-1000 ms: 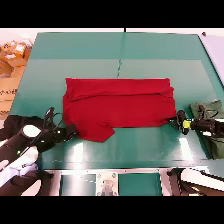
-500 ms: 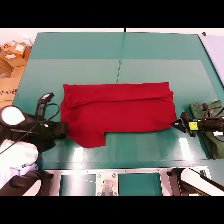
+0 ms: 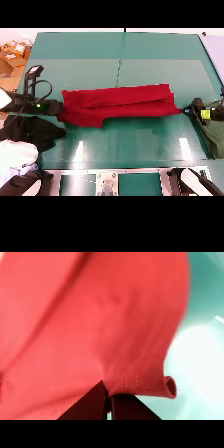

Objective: Fold the shirts.

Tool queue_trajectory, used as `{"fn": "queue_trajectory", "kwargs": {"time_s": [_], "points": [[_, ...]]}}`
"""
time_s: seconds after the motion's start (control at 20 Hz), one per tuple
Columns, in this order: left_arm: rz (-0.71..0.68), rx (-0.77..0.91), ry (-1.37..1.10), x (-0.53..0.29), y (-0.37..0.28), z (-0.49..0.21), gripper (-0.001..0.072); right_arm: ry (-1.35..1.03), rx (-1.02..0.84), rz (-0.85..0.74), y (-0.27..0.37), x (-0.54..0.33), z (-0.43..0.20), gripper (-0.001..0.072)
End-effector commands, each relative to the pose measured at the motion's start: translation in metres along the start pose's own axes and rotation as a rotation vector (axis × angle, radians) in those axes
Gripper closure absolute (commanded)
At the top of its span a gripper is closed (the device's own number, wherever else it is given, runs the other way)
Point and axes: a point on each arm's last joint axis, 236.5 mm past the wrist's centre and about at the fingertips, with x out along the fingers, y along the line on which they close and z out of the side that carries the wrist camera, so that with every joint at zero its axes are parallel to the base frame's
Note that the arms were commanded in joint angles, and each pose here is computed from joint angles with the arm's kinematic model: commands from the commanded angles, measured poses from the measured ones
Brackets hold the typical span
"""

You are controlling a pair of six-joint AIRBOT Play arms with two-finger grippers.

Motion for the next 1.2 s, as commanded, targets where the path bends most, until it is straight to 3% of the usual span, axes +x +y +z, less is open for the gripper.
{"fn": "queue_trajectory", "kwargs": {"time_s": [0.0, 0.45, 0.5, 0.55, 0.6, 0.7, 0.9, 1.0, 1.1, 1.15], "points": [[0.007, 0.018, -0.061, 0.019, 0.006, 0.041, 0.0688, -0.058, -0.042, 0.072, 0.037, 0.012, 0.031, 0.0696], [0.049, -0.022, -0.063, 0.122, 0.045, 0.115, 0.0685, 0.016, -0.025, 0.102, 0.067, 0.123, 0.111, 0.0694], [0.054, -0.028, -0.08, 0.131, 0.049, 0.123, 0.0665, 0.0, -0.012, 0.109, 0.068, 0.135, 0.123, 0.0663], [0.06, -0.027, -0.107, 0.135, 0.052, 0.134, 0.0346, -0.018, -0.007, 0.124, 0.071, 0.144, 0.137, 0.0528], [0.069, -0.031, -0.154, 0.131, 0.053, 0.148, 0.0085, -0.025, -0.032, 0.132, 0.074, 0.145, 0.149, 0.0429], [0.092, 0.007, -0.201, 0.111, 0.05, 0.171, 0.0074, -0.021, -0.11, 0.154, 0.077, 0.125, 0.167, 0.0314], [0.137, 0.079, -0.054, 0.078, 0.046, 0.156, 0.0075, 0.066, -0.233, 0.055, 0.025, 0.065, 0.176, 0.0289], [0.11, 0.064, 0.02, 0.076, 0.039, 0.14, 0.0103, 0.151, -0.218, 0.011, -0.009, 0.062, 0.164, 0.0188], [0.058, 0.029, 0.054, 0.077, 0.027, 0.131, 0.0103, 0.245, -0.232, 0.03, -0.025, 0.073, 0.148, 0.0151], [0.031, 0.006, 0.065, 0.078, 0.021, 0.128, 0.0104, 0.287, -0.242, 0.047, -0.03, 0.083, 0.14, 0.0071]]}}
